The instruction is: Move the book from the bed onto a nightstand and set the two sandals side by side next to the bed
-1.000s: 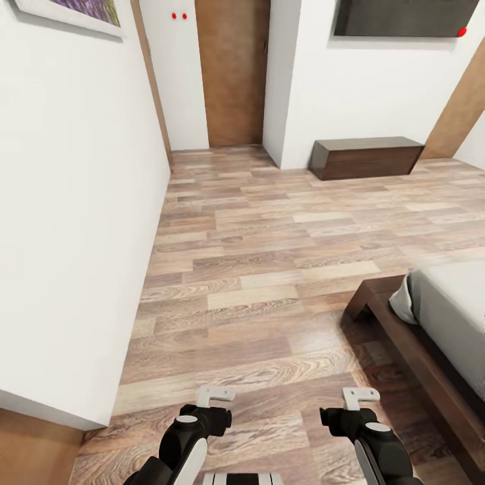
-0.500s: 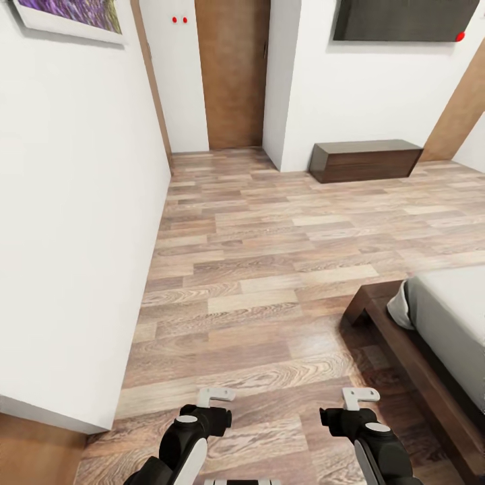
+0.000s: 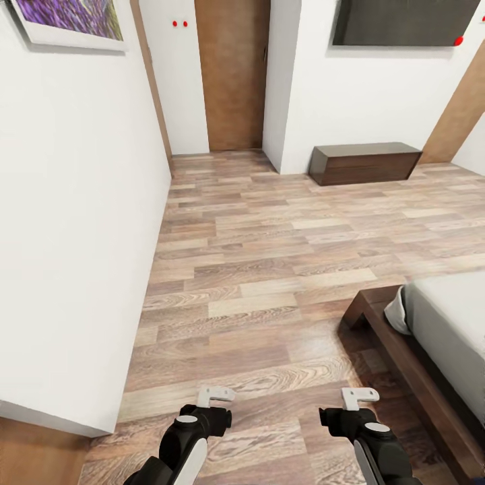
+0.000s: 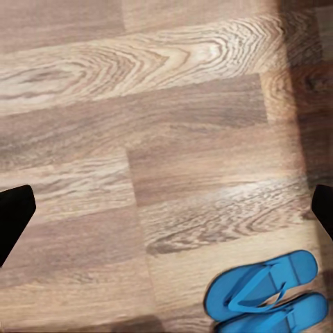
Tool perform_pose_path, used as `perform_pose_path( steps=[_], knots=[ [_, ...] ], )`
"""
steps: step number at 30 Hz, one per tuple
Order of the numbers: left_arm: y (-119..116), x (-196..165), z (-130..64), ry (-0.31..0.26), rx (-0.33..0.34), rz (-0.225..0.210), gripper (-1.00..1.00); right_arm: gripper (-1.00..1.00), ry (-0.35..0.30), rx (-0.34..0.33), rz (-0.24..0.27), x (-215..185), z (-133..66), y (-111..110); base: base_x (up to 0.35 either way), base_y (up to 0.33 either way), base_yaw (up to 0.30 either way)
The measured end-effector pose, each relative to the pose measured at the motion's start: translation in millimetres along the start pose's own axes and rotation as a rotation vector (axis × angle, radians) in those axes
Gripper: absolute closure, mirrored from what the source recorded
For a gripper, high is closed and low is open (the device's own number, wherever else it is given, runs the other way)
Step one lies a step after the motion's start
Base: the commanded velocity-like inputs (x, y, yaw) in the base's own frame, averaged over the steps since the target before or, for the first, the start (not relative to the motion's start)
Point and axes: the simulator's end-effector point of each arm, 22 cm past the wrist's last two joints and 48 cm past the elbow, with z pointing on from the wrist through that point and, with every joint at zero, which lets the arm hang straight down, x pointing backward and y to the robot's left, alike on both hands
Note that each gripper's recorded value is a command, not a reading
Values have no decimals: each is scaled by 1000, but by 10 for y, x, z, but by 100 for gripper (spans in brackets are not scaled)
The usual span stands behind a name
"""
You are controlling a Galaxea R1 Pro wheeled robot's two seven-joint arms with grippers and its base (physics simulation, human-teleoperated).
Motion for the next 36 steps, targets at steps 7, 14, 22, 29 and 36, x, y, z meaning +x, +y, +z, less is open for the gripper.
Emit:
perform_pose_path(
  steps=[7,14,22,29,36],
  knots=[
    [-4,-80,-125,1,1,0,-100,-100,0,-2,0,-87,-122,-8,0,0,0],
    [-10,-159,-251,1,1,0,-100,-100,0,-3,1,-172,-244,-19,0,0,0],
    [-21,-244,-392,2,3,1,-100,-100,2,-6,3,-261,-380,-28,0,0,0],
    [-23,-320,-516,2,1,2,-100,-100,2,-5,3,-339,-499,-42,0,0,0],
    [-26,-393,-639,2,1,2,-100,-100,3,-5,2,-416,-617,-57,0,0,0]
  ],
)
